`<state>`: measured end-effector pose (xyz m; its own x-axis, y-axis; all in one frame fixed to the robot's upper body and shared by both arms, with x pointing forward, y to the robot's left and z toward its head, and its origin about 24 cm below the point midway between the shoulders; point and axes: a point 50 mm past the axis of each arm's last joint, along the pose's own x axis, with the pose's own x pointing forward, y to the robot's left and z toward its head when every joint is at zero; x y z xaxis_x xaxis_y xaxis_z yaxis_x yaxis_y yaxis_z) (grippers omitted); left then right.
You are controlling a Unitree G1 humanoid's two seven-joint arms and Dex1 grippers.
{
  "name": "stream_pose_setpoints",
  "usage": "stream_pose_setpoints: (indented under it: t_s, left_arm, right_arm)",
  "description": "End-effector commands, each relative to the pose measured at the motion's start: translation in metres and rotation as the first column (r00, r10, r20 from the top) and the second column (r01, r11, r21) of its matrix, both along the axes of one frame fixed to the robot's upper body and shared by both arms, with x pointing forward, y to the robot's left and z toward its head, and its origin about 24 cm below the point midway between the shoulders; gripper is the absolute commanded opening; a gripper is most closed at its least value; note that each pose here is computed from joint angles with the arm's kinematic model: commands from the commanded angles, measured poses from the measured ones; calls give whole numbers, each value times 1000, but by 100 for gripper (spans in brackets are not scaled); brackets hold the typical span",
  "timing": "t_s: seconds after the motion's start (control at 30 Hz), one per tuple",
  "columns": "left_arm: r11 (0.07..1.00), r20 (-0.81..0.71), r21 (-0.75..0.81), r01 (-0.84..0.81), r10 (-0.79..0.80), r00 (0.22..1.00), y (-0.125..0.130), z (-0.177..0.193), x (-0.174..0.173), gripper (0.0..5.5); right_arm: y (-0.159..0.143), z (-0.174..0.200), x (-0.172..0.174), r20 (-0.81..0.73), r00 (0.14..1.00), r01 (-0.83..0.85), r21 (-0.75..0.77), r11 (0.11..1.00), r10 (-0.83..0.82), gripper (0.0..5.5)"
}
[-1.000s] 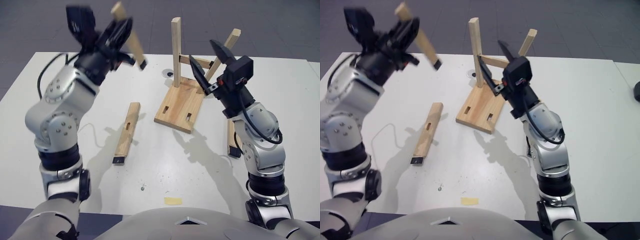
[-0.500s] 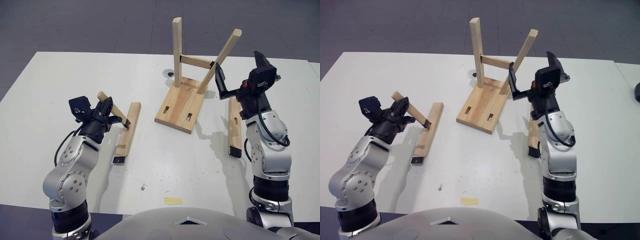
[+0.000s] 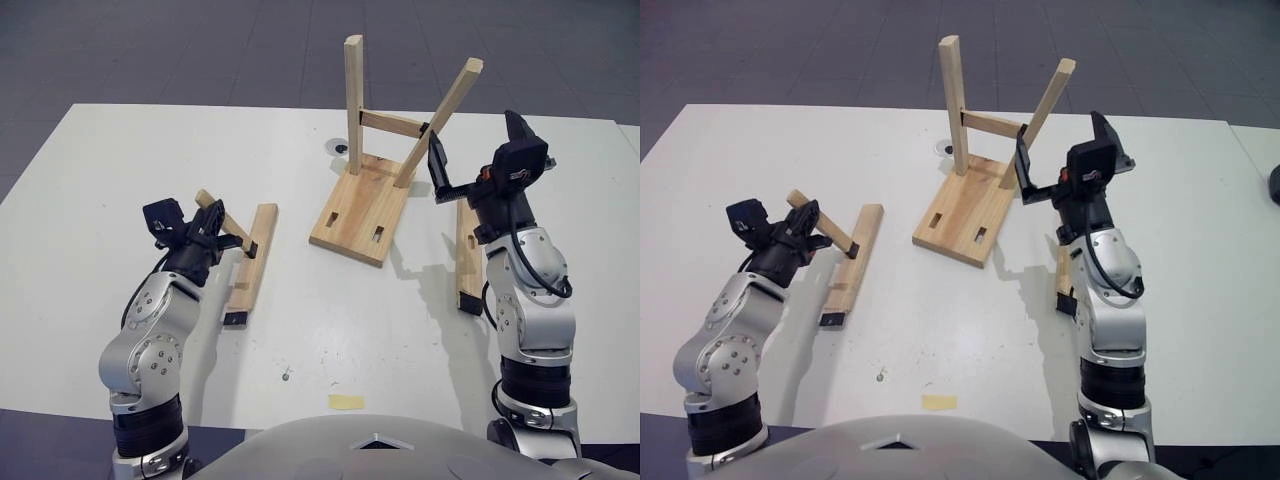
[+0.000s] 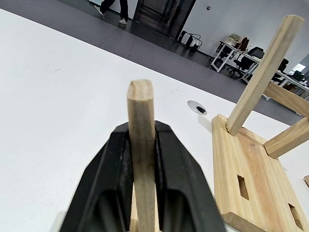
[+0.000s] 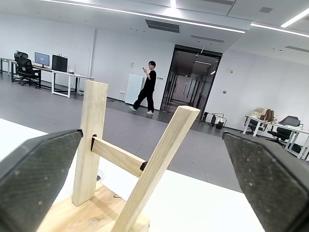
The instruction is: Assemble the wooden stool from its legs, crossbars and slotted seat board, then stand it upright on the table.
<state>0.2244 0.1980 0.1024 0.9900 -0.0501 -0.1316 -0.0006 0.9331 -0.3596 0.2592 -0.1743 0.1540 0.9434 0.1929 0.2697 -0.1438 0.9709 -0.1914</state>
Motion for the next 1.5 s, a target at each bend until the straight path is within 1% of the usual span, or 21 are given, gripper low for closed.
stream_pose_setpoints:
  t_s: [0.03, 0.13, 0.2, 0.33, 0.4, 0.5, 0.63, 0.77, 0.9, 0.93, 0.97, 1.1, 1.37, 1.5]
  left_arm:
    - [998, -48, 57, 19, -16, 999, -2, -14, -3, 42]
    - [994, -34, 94, 62, -59, 998, -10, -26, -2, 42]
    - [985, -28, 155, 79, -75, 997, -11, -38, -5, 42]
    - [961, -112, 249, 120, -94, 989, -4, -75, -26, 42]
    - [951, -152, 273, 147, -109, 982, -2, -90, -35, 42]
    - [950, -197, 269, 161, -110, 974, 2, -105, -44, 42]
    - [957, -179, 254, 137, -93, 979, 4, -107, -41, 42]
    - [958, -132, 258, 122, -90, 987, 8, -100, -31, 42]
    - [954, -70, 272, 128, -113, 991, 7, -87, -24, 42]
    - [953, -52, 275, 129, -119, 992, 6, -82, -23, 78]
    - [954, -25, 268, 131, -129, 991, 4, -76, -21, 86]
    - [957, 57, 263, 124, -144, 988, -1, -56, -13, 149]
    - [960, 203, 264, 90, -147, 968, -6, -12, 11, 286]
    - [958, 315, 285, 42, -134, 940, -5, 23, 23, 367]
  right_arm:
    - [0, 3, 2, 14, 1000, -2, -2, 1000, 2, 540]
    - [0, 3, 2, 22, 1000, -1, -3, 1000, 1, 540]
    - [1, 4, 2, 24, 1000, -5, -3, 1000, 5, 540]
    - [2, 5, 2, 32, 999, -5, 2, 1000, 5, 540]
    - [2, 5, 2, 34, 999, -4, 2, 1000, 4, 540]
    - [3, 7, 2, 39, 999, -7, -1, 1000, 7, 540]
    - [3, 8, 3, 42, 999, -10, -4, 1000, 11, 540]
    - [4, 8, 3, 42, 999, -15, -5, 1000, 16, 540]
    - [7, 8, 3, 43, 999, -21, -2, 1000, 21, 540]
    - [7, 8, 3, 43, 999, -22, -2, 1000, 23, 540]
    - [7, 8, 3, 43, 999, -23, -2, 1000, 23, 540]
    - [7, 7, 3, 41, 999, -20, -1, 1000, 20, 540]
    - [9, 5, 4, 43, 999, -21, 4, 1000, 21, 540]
    - [9, 5, 5, 42, 999, -22, 4, 1000, 22, 540]
